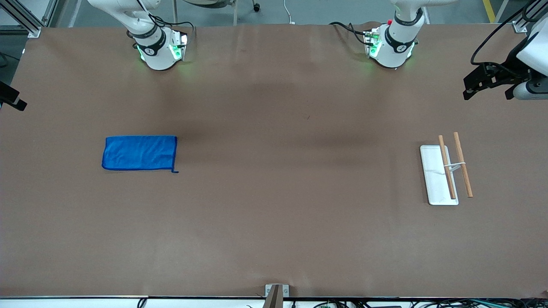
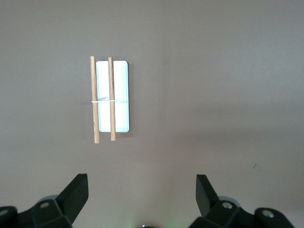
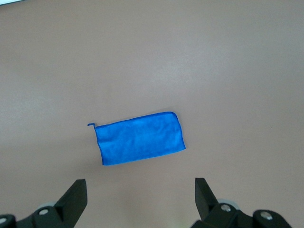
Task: Right arm passes towel to left arm to hang
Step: 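Move the right gripper down over the blue towel's edge, then close the right gripper on the blue towel's edge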
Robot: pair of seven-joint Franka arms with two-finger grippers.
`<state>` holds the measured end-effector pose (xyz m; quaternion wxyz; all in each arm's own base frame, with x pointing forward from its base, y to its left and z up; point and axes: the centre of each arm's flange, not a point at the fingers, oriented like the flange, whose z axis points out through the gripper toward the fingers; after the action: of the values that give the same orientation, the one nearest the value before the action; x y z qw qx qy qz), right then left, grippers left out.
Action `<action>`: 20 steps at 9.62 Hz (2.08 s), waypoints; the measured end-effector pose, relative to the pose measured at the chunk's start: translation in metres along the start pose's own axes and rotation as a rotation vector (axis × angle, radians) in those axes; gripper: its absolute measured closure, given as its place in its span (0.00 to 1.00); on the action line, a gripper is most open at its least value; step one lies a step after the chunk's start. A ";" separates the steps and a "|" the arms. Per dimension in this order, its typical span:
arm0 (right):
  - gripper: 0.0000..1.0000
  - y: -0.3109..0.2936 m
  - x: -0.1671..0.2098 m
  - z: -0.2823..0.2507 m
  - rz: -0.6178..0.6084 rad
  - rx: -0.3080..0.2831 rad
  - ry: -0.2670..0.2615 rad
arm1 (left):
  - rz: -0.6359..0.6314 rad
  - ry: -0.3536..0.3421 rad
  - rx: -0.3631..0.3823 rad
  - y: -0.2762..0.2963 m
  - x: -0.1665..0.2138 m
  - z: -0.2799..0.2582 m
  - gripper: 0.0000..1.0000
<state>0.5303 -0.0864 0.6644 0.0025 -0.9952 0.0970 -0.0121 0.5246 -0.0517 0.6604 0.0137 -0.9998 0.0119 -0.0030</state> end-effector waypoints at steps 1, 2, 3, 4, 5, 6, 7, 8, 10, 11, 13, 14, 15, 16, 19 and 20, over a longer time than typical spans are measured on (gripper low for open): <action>0.00 0.000 0.000 0.000 0.000 0.000 0.000 | 0.002 -0.002 -0.001 0.001 0.001 0.001 0.00; 0.00 0.000 0.000 0.000 0.000 0.000 0.000 | 0.002 0.000 -0.001 0.001 0.001 0.000 0.00; 0.00 0.000 0.000 0.000 0.000 0.000 -0.001 | 0.003 0.005 -0.002 0.002 0.001 -0.002 0.00; 0.00 -0.001 0.000 0.000 -0.001 0.000 -0.001 | 0.003 0.008 -0.002 0.002 0.001 -0.003 0.00; 0.00 -0.003 0.000 0.000 -0.006 0.000 -0.001 | 0.002 0.009 -0.002 0.001 0.001 -0.004 0.00; 0.00 -0.007 -0.002 0.004 -0.014 -0.001 -0.026 | 0.001 0.009 -0.002 0.001 0.001 -0.004 0.00; 0.00 -0.015 -0.004 0.015 -0.030 -0.004 -0.070 | 0.001 0.008 -0.002 0.000 0.001 -0.003 0.00; 0.00 -0.028 -0.002 0.039 -0.053 -0.007 -0.107 | 0.001 0.008 -0.002 0.001 0.001 -0.003 0.00; 0.00 -0.054 0.006 0.118 -0.103 -0.012 -0.131 | 0.005 0.007 -0.003 0.002 0.001 -0.003 0.00; 0.00 -0.058 0.007 0.168 -0.127 -0.012 -0.122 | 0.006 0.007 -0.003 0.003 0.001 -0.003 0.00; 0.00 -0.054 -0.008 0.265 -0.174 -0.009 -0.083 | 0.008 0.007 -0.003 0.004 0.001 -0.003 0.00; 0.00 -0.048 -0.024 0.309 -0.201 -0.008 -0.058 | 0.009 0.007 -0.003 0.005 0.001 -0.003 0.00; 0.00 -0.041 -0.040 0.350 -0.213 -0.009 -0.036 | 0.009 0.007 -0.003 0.005 0.001 -0.003 0.00; 0.00 -0.034 -0.054 0.389 -0.225 -0.012 -0.010 | 0.010 0.007 -0.003 0.005 0.002 -0.003 0.00; 0.00 -0.023 -0.078 0.468 -0.259 -0.024 0.016 | 0.014 0.007 -0.003 0.007 0.001 -0.003 0.00; 0.02 -0.022 -0.082 0.481 -0.262 -0.025 0.003 | 0.016 0.007 -0.003 0.008 0.001 -0.003 0.00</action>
<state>0.4655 -0.0480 0.1822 -0.0118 -0.9993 -0.0338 -0.0125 0.5257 -0.0602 0.6630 0.0124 -0.9997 0.0198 -0.0065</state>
